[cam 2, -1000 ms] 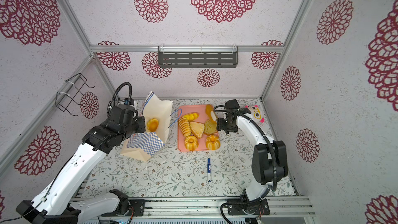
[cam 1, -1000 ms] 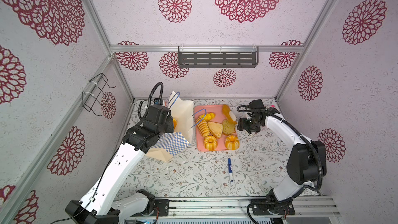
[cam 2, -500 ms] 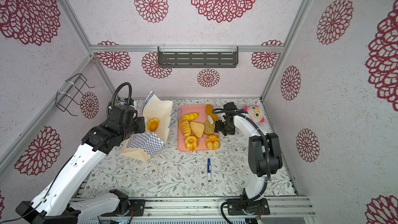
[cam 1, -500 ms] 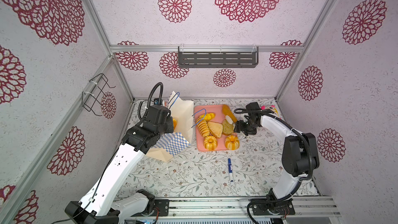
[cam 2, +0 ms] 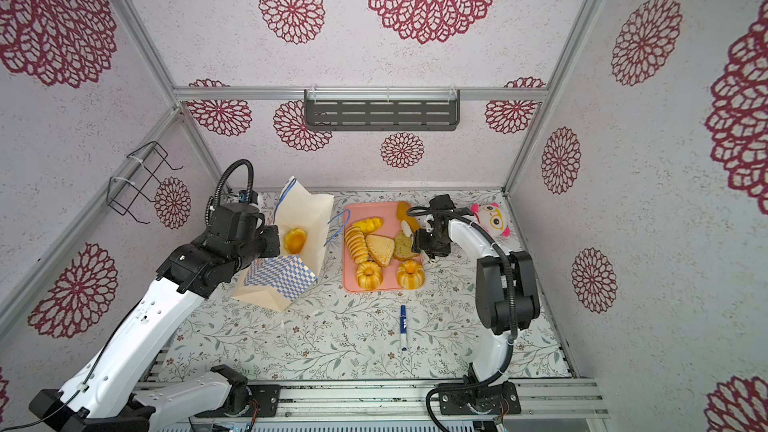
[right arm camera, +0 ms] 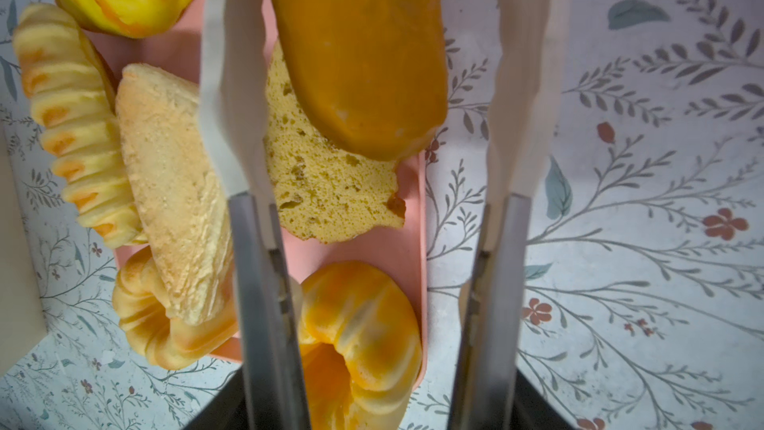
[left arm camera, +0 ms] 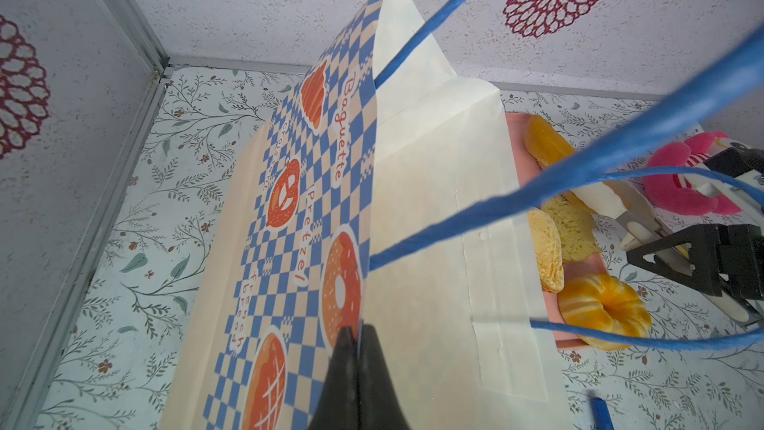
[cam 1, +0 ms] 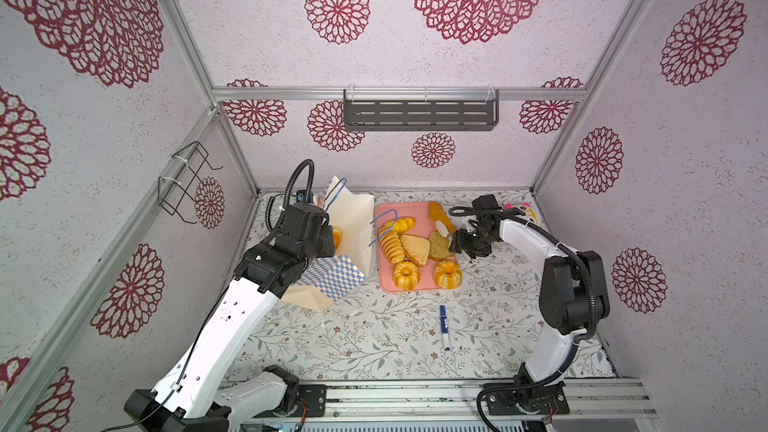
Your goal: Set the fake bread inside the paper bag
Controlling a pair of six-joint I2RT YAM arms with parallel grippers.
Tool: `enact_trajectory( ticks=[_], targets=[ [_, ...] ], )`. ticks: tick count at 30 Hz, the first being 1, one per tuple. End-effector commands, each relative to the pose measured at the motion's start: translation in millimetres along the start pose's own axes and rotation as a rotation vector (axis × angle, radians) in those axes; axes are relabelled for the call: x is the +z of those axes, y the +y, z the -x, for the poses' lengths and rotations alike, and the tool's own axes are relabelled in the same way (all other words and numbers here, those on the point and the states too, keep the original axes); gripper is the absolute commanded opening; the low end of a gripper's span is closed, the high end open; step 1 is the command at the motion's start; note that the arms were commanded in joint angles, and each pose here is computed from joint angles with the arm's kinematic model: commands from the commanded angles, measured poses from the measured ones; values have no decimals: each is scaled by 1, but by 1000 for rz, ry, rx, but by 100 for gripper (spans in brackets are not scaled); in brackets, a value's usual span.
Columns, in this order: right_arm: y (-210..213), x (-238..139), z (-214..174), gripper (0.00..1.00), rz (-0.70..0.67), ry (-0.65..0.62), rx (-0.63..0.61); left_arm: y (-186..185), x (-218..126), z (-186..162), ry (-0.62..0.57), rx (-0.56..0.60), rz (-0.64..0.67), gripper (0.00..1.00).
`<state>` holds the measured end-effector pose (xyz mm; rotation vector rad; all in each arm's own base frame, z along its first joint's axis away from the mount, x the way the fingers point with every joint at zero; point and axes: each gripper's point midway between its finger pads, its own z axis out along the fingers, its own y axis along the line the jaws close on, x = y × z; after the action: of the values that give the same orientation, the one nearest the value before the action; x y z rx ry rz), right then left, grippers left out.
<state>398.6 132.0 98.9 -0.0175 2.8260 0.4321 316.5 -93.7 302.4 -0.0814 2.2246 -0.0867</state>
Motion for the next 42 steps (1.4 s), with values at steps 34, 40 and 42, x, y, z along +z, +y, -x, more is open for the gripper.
enact_trajectory(
  ticks=[34,40,42],
  targets=[
    [122,-176,-6,24,28,-385,-296,-4,-2,4,-27,-26,-16,0],
    [169,-231,-21,24,110,-500,-373,-3,-1,3,-21,-34,-15,0],
    [188,-248,-28,25,158,-528,-414,-3,-2,2,-20,-35,-15,0]
  ],
)
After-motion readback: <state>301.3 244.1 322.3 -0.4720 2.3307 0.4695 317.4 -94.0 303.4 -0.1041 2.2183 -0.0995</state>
